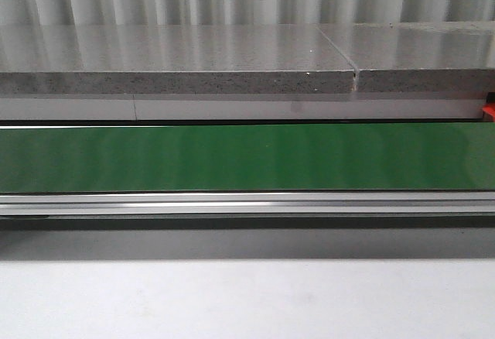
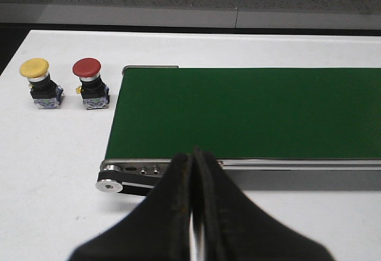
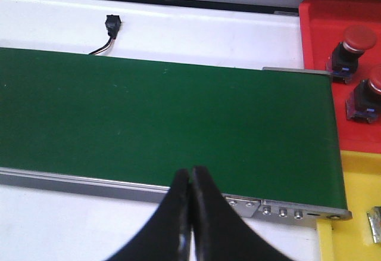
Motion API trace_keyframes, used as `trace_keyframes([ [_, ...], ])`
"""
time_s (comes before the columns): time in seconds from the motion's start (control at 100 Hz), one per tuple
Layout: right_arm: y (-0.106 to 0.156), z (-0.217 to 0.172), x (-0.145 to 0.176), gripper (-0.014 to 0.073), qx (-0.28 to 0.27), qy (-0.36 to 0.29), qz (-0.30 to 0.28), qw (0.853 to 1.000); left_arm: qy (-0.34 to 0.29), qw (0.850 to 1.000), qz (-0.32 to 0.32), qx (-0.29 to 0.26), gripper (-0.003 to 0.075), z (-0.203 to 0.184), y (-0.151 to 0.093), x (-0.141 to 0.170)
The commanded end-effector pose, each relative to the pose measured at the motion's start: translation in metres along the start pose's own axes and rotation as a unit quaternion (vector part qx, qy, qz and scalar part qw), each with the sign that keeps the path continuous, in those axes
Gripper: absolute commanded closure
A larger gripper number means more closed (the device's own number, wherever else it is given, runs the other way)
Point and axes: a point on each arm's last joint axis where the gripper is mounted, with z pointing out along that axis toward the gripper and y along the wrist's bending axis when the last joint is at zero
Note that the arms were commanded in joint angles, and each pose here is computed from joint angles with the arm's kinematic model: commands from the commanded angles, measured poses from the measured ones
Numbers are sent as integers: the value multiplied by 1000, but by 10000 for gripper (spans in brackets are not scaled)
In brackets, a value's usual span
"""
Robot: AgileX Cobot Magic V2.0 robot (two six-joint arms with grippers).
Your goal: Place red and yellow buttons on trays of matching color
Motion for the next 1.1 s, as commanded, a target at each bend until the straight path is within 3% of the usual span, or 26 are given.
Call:
trace_keyframes([
  [0.0, -1, -7, -14, 664, 7, -44, -8, 999, -46, 999, -5, 6, 741, -4, -1, -14],
  [0.48, -1, -7, -14, 664, 7, -44, -8, 999, -44, 999, -1, 3, 721, -4, 0, -13],
  [0.55, -1, -7, -14, 664, 7, -44, -8, 999, -44, 999, -1, 3, 640, -4, 0, -13],
  [0.59, -1, -7, -14, 664, 7, -44, -8, 999, -44, 999, -1, 3, 558, -4, 0, -13],
  [0.74, -1, -7, -14, 664, 7, -44, -8, 999, -44, 999, 4, -1, 150, -4, 0, -13],
  [0.81, -1, -7, -14, 664, 7, -44, -8, 999, -47, 999, 4, -1, 37, -4, 0, -14],
  [0.87, -1, -7, -14, 664, 7, -44, -8, 999, -45, 999, 4, -1, 16, -4, 0, -13],
  [1.09, -1, -7, -14, 664, 7, -44, -8, 999, -38, 999, 6, -9, 67, -2, 2, -24],
])
